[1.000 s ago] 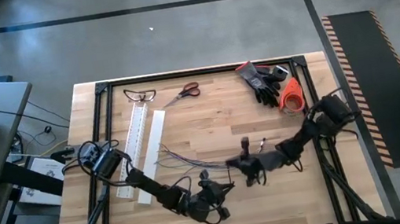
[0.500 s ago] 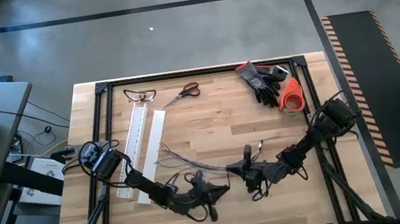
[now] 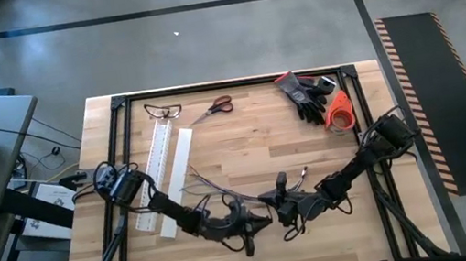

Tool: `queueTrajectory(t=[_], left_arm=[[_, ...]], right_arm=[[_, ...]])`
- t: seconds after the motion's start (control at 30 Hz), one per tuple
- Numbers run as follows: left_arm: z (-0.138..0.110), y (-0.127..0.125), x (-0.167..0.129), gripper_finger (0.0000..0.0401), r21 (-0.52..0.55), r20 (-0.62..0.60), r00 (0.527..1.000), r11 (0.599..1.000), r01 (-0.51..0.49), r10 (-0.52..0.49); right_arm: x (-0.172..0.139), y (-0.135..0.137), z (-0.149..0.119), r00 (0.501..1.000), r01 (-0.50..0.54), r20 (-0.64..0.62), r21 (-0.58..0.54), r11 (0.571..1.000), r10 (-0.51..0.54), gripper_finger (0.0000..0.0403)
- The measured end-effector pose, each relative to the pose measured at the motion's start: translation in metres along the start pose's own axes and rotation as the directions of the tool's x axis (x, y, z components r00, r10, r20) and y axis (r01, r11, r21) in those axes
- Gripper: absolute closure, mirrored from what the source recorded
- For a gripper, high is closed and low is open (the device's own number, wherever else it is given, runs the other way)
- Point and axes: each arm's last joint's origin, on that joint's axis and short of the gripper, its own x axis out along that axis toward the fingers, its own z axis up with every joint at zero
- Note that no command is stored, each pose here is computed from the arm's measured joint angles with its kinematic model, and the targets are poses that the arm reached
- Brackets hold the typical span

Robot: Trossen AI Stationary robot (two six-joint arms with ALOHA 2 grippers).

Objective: Ziptie cables
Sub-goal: Wrap the black zip tie around the cable

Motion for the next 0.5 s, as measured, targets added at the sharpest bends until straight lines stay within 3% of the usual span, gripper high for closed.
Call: queueTrajectory(t=[0.5], left_arm=[[-0.004, -0.001, -0.001, 0.0401, -0.038, -0.049, 0.998, 0.999, 0.038, -0.040]], right_arm=[[-0.011, 0.008, 0.008, 0.999, -0.003, 0.033, -0.135, 0.991, 0.007, 0.0403]])
